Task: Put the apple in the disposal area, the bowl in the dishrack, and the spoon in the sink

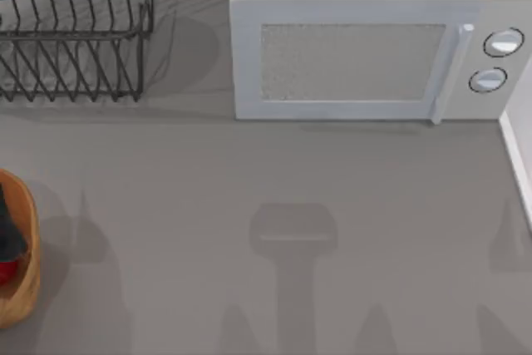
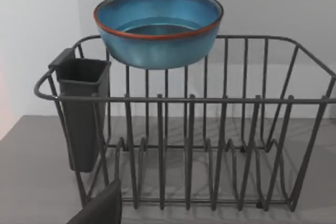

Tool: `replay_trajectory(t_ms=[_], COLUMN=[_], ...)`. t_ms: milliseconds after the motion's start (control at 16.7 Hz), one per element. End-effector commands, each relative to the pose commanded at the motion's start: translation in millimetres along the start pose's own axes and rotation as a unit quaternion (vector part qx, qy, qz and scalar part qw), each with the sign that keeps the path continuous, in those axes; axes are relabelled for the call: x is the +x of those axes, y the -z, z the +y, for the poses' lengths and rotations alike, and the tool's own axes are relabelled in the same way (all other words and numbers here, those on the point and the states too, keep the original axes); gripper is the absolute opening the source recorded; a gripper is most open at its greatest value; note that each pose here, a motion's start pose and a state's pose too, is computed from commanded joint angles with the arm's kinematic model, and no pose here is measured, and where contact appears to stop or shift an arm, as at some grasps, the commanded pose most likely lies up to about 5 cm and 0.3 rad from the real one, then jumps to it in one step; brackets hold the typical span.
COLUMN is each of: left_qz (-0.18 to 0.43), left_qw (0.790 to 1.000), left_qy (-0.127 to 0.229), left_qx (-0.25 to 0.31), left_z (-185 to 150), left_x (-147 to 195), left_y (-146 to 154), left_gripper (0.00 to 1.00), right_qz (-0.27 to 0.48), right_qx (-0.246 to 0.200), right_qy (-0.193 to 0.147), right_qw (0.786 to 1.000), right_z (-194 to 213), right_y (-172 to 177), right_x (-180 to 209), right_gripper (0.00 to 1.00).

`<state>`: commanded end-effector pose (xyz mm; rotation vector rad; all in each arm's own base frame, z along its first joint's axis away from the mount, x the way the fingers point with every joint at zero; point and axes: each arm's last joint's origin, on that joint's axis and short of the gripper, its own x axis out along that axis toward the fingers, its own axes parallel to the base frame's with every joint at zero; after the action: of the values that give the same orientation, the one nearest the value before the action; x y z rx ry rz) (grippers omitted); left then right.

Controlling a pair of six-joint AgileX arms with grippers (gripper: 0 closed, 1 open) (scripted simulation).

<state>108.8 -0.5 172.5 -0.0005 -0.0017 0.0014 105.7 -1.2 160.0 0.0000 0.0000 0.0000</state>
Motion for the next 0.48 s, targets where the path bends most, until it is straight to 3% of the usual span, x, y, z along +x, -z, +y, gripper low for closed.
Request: replay_trajectory(t_ms=[480], left_qz=[0.001], left_qw=[1.000], left_qy=[0.001], left_qx=[0.000], left_z=[-0.7], left_x=[-3.1], left_y=[12.5], left_gripper=[1.00], right_qz=[0.000], right_qx=[0.000], right_qy=[0.000], right_qw=[1.000], right_z=[0.0], right_y=[0.0], right_x=[0.0], right_gripper=[1.00])
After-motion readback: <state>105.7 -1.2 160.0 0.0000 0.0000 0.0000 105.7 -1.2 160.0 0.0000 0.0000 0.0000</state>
